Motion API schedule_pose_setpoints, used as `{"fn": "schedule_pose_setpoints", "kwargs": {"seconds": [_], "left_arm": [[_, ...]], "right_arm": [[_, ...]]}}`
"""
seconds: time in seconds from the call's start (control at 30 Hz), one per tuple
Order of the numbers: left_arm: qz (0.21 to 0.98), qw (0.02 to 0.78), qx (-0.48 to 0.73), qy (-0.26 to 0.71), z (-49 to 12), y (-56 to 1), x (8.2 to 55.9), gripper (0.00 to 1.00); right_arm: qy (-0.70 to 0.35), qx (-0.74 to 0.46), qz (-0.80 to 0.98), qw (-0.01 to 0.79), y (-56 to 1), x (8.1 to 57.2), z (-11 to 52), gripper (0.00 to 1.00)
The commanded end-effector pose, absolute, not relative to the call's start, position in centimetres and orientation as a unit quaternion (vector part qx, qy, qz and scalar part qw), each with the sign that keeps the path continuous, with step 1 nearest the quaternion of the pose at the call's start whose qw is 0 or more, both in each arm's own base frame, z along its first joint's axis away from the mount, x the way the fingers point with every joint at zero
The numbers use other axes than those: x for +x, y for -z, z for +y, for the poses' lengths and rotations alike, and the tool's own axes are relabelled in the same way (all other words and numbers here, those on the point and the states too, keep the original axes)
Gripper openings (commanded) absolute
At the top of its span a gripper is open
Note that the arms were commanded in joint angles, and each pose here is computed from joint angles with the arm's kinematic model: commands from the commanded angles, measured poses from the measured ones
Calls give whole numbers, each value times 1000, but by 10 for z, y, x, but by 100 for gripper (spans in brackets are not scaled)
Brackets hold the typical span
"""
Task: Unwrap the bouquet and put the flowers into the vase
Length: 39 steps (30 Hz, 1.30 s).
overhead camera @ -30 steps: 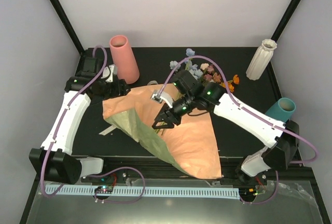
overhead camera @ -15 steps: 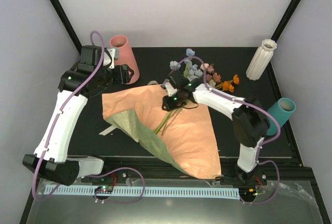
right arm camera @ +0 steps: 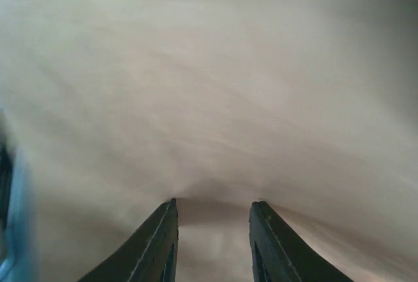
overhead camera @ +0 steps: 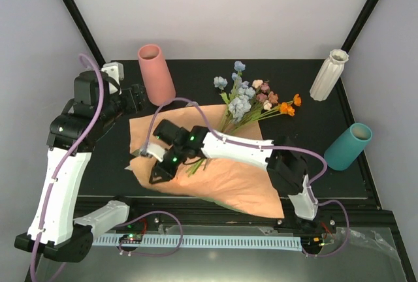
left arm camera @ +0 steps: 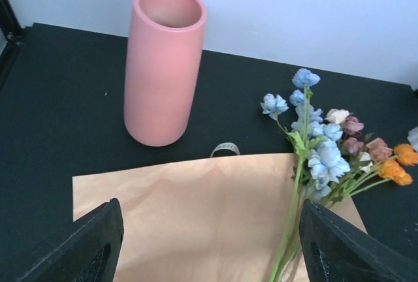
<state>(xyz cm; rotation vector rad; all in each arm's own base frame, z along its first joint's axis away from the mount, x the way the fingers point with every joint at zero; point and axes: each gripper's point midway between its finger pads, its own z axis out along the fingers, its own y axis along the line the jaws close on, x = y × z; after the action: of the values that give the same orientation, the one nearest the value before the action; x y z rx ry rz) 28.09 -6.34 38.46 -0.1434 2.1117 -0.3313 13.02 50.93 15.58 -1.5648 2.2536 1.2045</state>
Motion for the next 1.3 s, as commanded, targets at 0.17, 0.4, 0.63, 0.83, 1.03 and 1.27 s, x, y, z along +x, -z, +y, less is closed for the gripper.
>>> {"fn": "schedule_pose_setpoints", "kwargs": {"seconds": [0.17, 0.4, 0.63, 0.83, 1.03, 1.27], "left_arm": [[876, 466, -62, 105, -53, -370, 272, 76], [913, 309, 64, 259, -134, -297, 277, 74], [941, 204, 110, 245, -169, -247, 291, 71], [966, 137, 111, 190, -172, -202, 316, 71], [974, 35, 122, 189, -191, -137, 335, 68], [964, -27, 147, 221, -204, -117, 315, 66]], "right_arm": [[-387, -540, 737, 129, -171, 120, 479, 34], [-304, -442, 815, 219, -184, 182, 403, 36], [-184, -245, 923, 234, -155, 252, 286, 37], [-157, -116, 959, 205, -130, 274, 214, 40], [-142, -75, 974, 161, -105, 275, 190, 41], [-126, -51, 983, 123, -79, 271, 176, 44]]}}
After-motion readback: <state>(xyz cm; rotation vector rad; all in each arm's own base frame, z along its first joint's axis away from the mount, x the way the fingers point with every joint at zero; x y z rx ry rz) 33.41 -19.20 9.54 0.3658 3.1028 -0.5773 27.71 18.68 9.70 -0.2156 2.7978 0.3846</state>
